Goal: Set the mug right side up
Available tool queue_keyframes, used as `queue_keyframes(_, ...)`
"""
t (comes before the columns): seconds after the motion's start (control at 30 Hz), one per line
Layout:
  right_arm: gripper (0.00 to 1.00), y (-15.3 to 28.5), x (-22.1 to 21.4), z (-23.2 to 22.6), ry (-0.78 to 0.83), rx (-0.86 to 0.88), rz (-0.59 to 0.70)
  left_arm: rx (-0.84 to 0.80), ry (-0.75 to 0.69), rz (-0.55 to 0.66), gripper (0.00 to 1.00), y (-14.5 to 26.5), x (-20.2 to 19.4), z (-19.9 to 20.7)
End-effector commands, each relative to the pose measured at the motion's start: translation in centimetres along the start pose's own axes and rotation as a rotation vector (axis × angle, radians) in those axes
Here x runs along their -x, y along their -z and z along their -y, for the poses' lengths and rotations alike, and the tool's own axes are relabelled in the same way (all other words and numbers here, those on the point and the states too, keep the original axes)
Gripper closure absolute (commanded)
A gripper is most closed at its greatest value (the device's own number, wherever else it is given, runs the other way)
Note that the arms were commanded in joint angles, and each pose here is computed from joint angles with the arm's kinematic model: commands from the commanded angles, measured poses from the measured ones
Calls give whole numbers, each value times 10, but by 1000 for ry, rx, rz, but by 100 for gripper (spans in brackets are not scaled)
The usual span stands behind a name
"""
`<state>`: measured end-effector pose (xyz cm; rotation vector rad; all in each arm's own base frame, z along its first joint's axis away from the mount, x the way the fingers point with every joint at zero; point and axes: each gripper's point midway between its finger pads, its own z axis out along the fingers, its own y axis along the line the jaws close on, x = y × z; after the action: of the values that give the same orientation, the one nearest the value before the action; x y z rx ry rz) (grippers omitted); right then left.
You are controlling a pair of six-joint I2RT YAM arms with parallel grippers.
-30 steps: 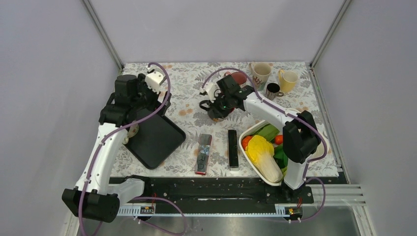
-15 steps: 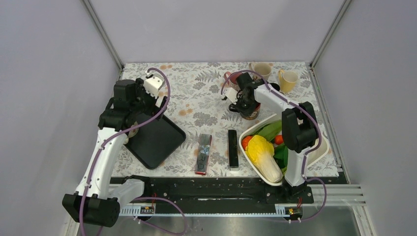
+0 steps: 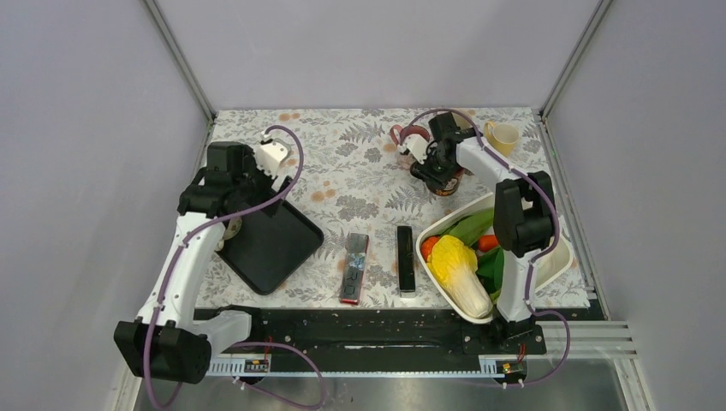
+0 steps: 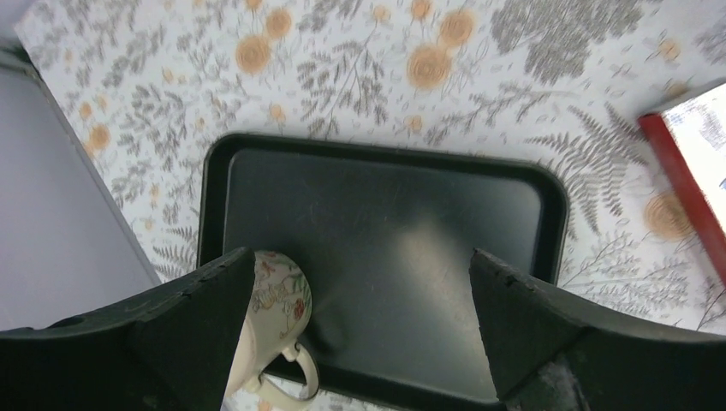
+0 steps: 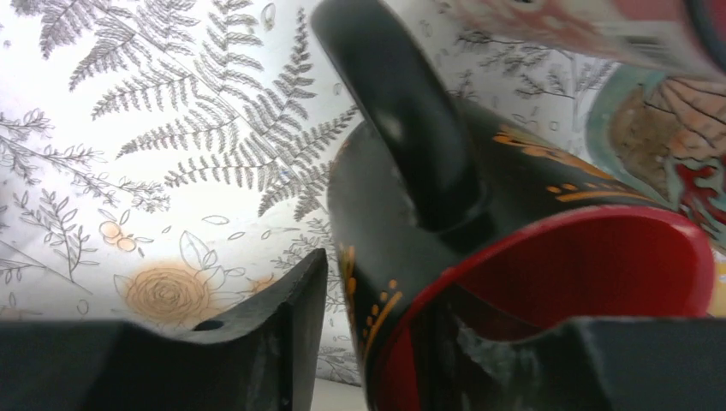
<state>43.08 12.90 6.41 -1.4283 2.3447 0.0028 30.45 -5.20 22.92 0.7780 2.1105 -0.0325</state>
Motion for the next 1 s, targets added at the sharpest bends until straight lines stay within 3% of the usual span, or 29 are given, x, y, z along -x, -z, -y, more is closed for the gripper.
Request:
queue_keyframes(0.0, 47, 29, 27, 30, -1, -124, 98, 60, -24, -122, 1, 2, -20, -21)
queue_keyframes(0.13, 36, 55, 34, 38, -45, -187, 132, 131, 28, -189, 1, 5, -29, -49)
queue_keyframes(0.2, 25, 68, 37, 39, -70, -212, 158, 192, 74, -227, 1, 10, -35, -70)
queue_keyframes(0.23, 12, 76, 39, 39, -84, -222, 175, 218, 97, -240, 1, 12, -38, -79)
queue_keyframes(0.33, 1, 96, 45, 33, -116, -234, 234, 248, 170, -259, 1, 16, -48, -101)
queue_keyframes(0.57, 1, 136, 65, 2, -96, -239, 344, 314, 326, -261, 1, 31, -81, -149)
queue_keyframes(0.83, 1, 160, 71, -22, -206, -282, 396, 343, 444, -275, 1, 50, -138, -121)
queue_keyframes(0.9, 1, 162, 70, -24, -230, -306, 402, 344, 486, -271, 7, 48, -158, -108)
queue_keyframes(0.97, 1, 159, 69, -31, -223, -294, 401, 331, 523, -291, 20, 41, -179, -95)
